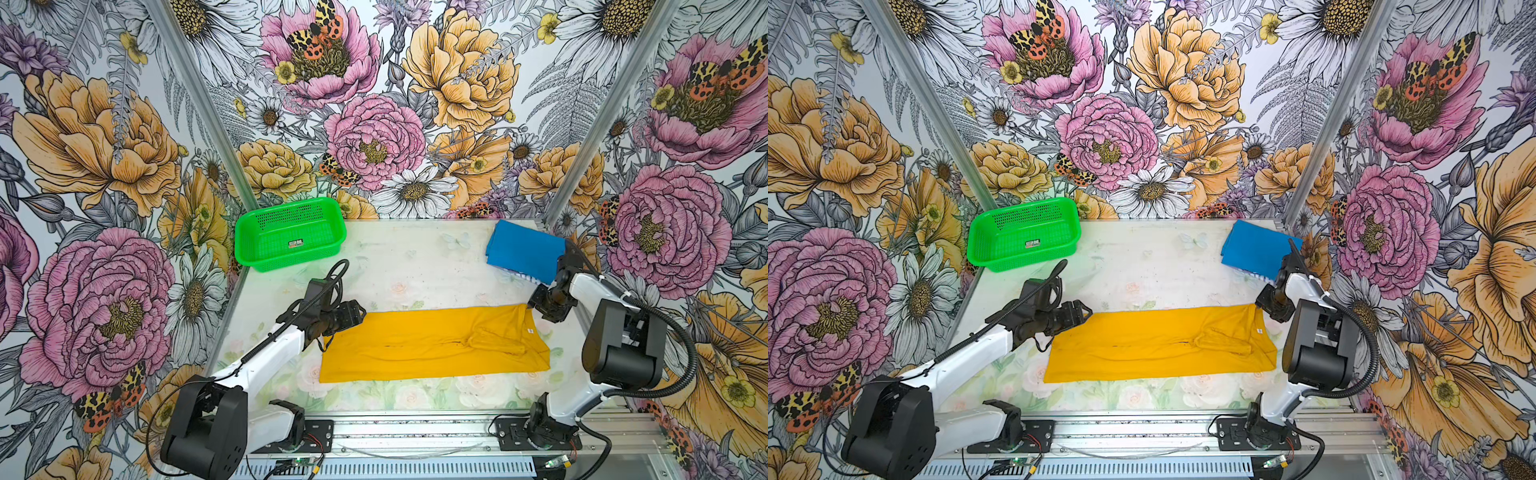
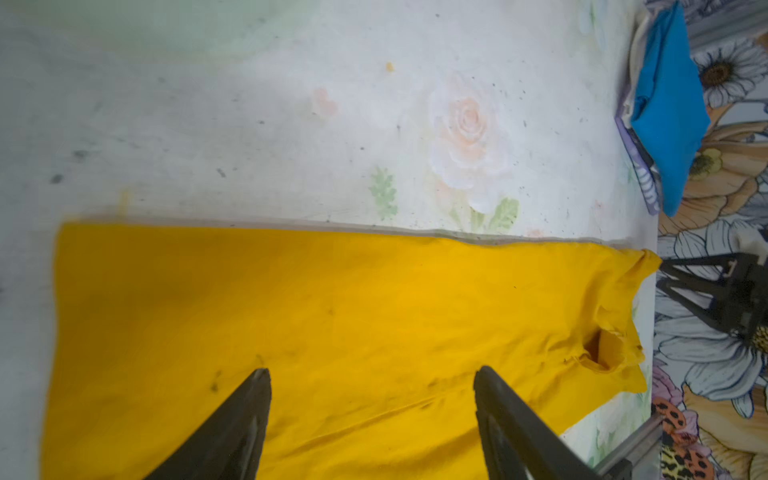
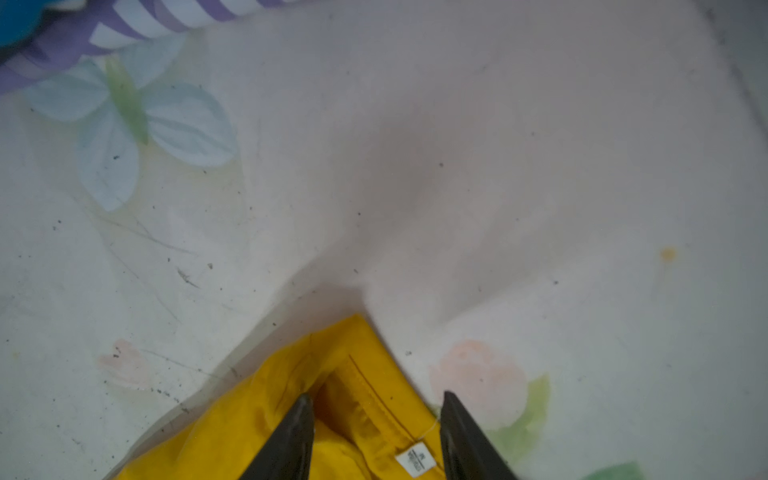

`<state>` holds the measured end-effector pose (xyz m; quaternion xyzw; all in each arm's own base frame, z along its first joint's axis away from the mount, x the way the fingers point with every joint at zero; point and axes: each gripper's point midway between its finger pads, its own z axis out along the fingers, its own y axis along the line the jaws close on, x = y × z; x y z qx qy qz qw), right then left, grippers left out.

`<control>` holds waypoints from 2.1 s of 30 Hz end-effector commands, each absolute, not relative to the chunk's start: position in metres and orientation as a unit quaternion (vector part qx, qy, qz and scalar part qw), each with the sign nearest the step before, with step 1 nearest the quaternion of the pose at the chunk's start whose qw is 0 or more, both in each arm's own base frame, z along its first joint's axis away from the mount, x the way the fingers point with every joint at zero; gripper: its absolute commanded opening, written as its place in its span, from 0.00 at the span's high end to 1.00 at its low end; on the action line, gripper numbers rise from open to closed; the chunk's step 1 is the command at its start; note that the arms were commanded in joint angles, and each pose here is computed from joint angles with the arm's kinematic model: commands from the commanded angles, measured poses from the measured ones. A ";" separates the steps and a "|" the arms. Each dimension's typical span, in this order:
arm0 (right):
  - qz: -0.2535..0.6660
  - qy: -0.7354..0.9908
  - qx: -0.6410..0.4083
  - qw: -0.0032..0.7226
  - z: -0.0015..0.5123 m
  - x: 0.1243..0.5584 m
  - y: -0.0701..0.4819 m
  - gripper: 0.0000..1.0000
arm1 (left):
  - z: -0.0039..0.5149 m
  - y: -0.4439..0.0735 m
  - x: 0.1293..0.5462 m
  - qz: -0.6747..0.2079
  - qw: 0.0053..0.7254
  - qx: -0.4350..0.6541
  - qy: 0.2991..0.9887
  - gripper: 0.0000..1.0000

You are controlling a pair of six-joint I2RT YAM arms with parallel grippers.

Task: Fold and stack the t-shirts

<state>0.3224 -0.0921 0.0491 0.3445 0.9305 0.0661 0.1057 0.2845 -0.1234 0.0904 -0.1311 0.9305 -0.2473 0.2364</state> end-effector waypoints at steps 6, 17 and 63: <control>0.073 0.925 0.352 0.119 0.046 0.330 -0.105 0.50 | 0.073 -0.069 0.277 -0.206 0.230 -0.239 0.921 0.22; 0.103 0.931 0.339 0.093 0.026 0.341 -0.089 0.50 | 0.060 -0.056 0.281 -0.185 0.213 -0.268 0.921 0.23; 0.133 0.930 0.323 0.116 0.038 0.361 -0.074 0.95 | 0.021 -0.031 0.330 -0.101 0.209 -0.287 0.929 1.00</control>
